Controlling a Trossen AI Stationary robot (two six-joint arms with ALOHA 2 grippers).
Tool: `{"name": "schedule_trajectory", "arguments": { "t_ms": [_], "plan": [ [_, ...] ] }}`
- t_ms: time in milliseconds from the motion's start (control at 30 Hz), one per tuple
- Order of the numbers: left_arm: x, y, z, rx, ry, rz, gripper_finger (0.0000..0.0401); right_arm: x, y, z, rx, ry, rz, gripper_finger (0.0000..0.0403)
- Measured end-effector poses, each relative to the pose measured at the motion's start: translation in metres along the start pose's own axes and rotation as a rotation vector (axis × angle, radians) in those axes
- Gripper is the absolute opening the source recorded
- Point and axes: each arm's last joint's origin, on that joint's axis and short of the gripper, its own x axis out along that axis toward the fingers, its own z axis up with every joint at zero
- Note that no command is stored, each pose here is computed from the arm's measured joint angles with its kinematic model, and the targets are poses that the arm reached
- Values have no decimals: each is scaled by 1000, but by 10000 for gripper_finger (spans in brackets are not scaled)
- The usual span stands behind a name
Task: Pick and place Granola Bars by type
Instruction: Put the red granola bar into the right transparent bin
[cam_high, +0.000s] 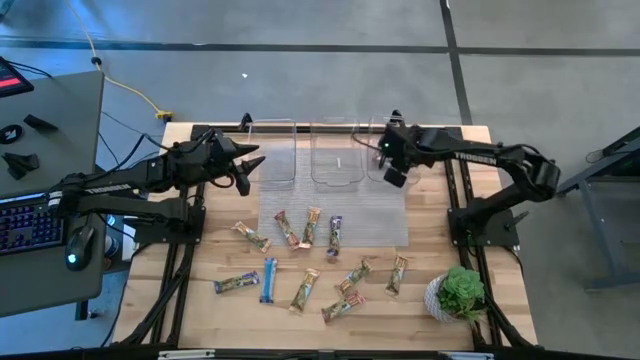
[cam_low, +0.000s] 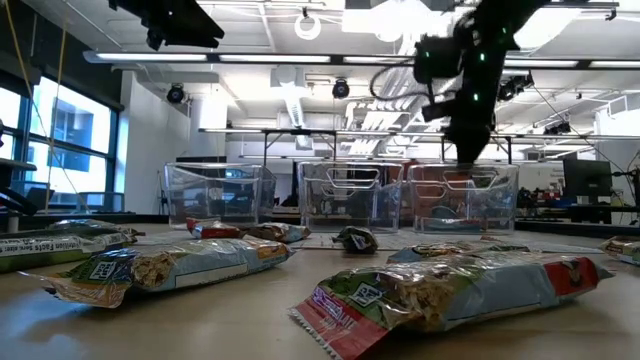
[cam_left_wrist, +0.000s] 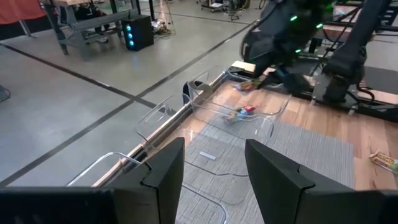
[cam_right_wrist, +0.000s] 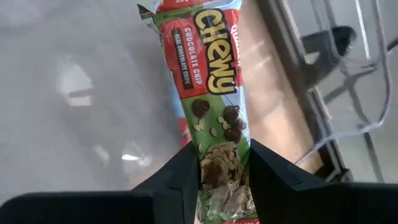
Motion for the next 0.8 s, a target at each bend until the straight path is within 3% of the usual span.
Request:
{"name": "schedule_trajectory", "arguments": {
  "t_ms": [300, 567, 800],
  "plan": [
    [0, 0, 0, 0, 0, -2, 165, 53, -20, -13, 94, -230, 43, 103],
    [0, 0, 0, -1, 0, -3, 165, 71, -19, -34, 32, -172, 51, 103],
    [0, 0, 0, -1, 0, -3, 165, 72, -18, -35, 14, -191, 27, 110]
  ]
}}
